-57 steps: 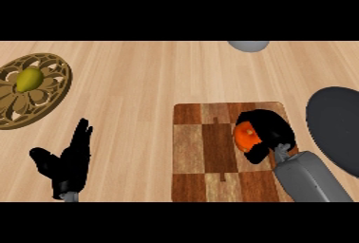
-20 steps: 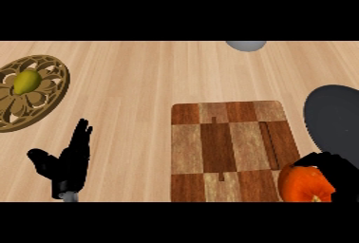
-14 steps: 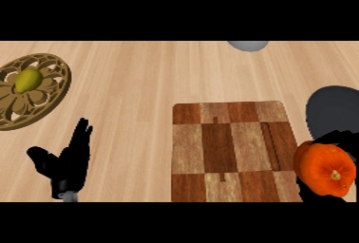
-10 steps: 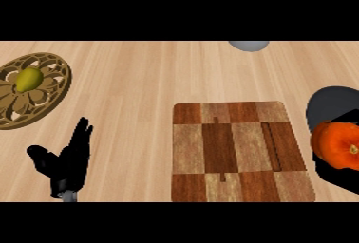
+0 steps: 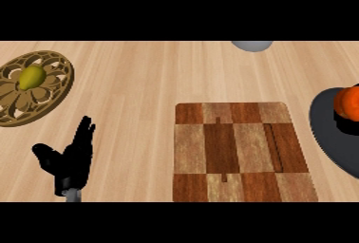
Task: Pick the squash from the cutting board and place it in the pan
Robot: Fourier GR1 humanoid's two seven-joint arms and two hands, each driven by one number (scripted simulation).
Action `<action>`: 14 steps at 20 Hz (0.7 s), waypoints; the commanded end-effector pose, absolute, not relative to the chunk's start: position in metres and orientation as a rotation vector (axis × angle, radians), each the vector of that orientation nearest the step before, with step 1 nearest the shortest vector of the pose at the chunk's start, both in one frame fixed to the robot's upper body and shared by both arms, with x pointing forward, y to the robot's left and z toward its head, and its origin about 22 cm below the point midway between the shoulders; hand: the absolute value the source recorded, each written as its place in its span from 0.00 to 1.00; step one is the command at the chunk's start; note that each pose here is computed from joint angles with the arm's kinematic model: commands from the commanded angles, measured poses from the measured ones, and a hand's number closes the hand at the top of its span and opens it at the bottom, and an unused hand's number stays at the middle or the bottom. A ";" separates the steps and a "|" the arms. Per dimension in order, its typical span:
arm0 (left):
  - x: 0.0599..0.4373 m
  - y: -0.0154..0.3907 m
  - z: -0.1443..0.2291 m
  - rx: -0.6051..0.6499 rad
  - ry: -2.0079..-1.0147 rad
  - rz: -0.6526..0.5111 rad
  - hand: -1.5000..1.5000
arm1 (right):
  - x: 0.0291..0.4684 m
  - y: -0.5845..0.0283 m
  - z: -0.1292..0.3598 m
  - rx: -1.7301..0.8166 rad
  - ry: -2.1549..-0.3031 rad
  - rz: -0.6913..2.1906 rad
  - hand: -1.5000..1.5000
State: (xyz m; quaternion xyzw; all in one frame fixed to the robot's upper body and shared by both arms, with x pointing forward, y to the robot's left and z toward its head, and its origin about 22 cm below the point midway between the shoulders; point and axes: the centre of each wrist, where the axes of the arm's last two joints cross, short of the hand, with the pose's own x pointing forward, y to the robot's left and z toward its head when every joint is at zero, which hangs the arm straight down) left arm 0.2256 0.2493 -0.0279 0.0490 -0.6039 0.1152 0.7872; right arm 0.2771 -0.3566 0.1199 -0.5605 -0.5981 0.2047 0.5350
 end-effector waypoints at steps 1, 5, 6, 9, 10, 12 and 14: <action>0.222 0.244 -0.044 0.056 -1.227 0.264 0.50 | 0.304 -0.393 0.092 -1.295 -1.399 0.454 1.00; 0.222 0.246 -0.043 0.053 -1.229 0.247 0.50 | 0.320 -0.430 0.082 -1.302 -1.413 0.438 1.00; 0.230 0.243 -0.042 0.049 -1.245 0.249 0.50 | 0.331 -0.436 0.090 -1.300 -1.393 0.445 1.00; 0.237 0.230 -0.035 0.032 -1.249 0.215 0.50 | 0.330 -0.445 0.074 -1.305 -1.138 0.591 0.00; 0.226 0.242 -0.036 0.036 -1.247 0.215 0.50 | 0.323 -0.456 0.061 -1.239 -1.126 0.558 0.00; 0.231 0.240 -0.039 0.020 -1.254 0.208 0.50 | 0.334 -0.458 0.060 -1.219 -1.156 0.577 0.00; 0.227 0.225 -0.039 0.031 -1.250 0.228 0.50 | 0.333 -0.459 0.045 -1.247 -1.213 0.566 0.00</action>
